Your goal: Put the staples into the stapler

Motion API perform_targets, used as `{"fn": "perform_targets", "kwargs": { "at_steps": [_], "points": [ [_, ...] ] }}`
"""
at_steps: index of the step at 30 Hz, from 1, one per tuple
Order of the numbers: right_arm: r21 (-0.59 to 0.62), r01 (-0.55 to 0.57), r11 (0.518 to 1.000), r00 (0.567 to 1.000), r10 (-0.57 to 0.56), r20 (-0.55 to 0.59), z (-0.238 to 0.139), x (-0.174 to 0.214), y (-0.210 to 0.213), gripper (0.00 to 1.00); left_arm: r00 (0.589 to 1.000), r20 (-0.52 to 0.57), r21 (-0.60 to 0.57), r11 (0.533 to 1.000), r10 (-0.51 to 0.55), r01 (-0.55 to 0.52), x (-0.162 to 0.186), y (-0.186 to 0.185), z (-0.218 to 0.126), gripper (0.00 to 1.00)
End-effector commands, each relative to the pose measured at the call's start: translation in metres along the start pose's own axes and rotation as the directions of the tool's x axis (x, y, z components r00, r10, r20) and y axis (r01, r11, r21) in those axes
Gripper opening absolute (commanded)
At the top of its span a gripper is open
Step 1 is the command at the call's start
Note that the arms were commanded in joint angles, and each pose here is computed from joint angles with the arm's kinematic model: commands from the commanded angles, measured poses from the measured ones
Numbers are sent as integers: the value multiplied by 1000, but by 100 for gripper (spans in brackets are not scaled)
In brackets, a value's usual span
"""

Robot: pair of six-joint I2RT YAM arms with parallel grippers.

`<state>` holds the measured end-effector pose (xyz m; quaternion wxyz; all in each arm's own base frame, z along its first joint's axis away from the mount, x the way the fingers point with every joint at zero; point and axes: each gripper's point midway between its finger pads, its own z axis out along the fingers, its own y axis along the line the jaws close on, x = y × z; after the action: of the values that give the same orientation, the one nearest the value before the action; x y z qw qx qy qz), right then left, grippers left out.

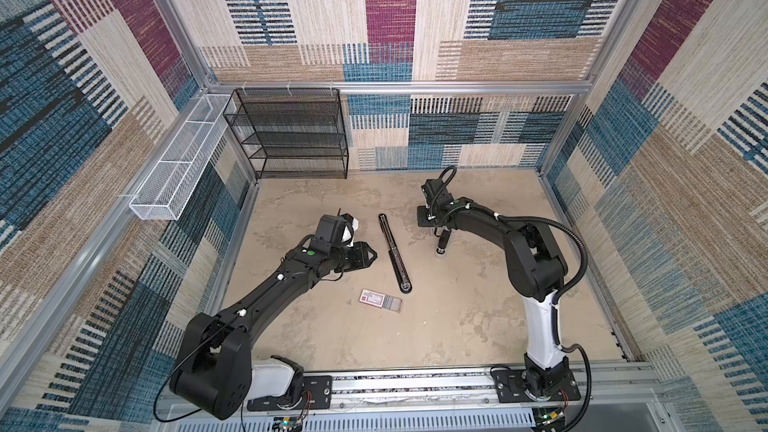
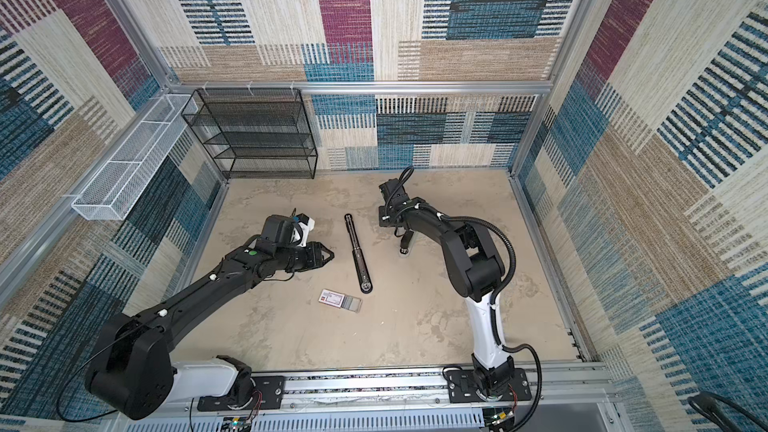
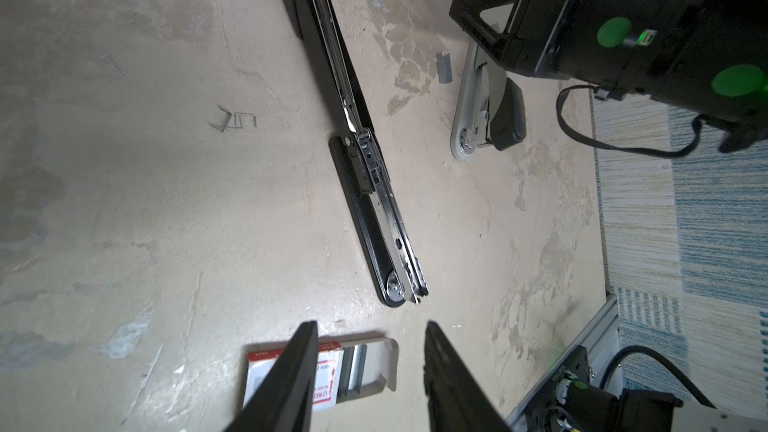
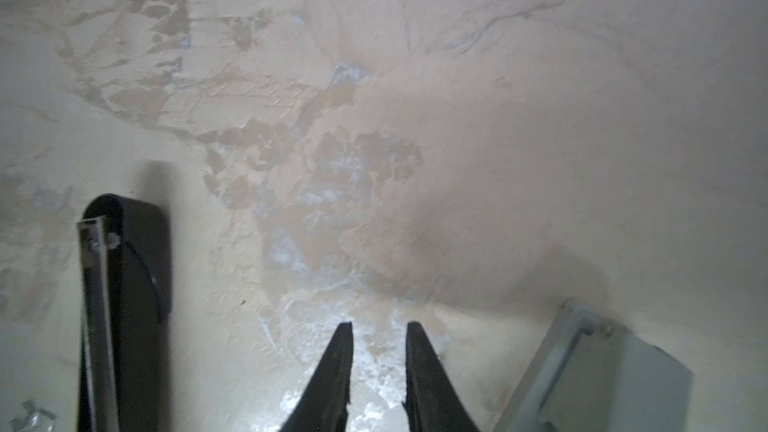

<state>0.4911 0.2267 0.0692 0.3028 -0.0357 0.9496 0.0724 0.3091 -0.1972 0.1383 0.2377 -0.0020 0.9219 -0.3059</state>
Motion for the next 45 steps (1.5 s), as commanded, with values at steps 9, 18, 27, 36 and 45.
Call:
{"fn": "perform_targets", "kwargs": {
  "at_steps": [9, 18, 27, 36, 45],
  "points": [
    [29, 31, 999, 995, -28, -96, 10, 18, -8, 19, 1000, 2, 27, 999, 18, -18, -2, -6, 3, 45],
    [43, 38, 998, 993, -33, -115, 12, 21, -11, 19, 1000, 1, 18, 1000, 14, -14, 0, -4, 3, 45],
    [47, 45, 998, 989, -38, -145, 18, 29, -12, 19, 1000, -1, 5, 1000, 9, -9, 1, 0, 3, 45],
    [36, 52, 998, 987, -46, -157, 20, 34, -9, 15, 1000, -4, 0, 1000, 6, -6, 2, 1, 5, 45],
    [25, 67, 997, 985, -62, -158, 17, 36, -3, 9, 1000, -14, -3, 1000, -3, 3, 4, 4, 10, 45]
  ]
}}
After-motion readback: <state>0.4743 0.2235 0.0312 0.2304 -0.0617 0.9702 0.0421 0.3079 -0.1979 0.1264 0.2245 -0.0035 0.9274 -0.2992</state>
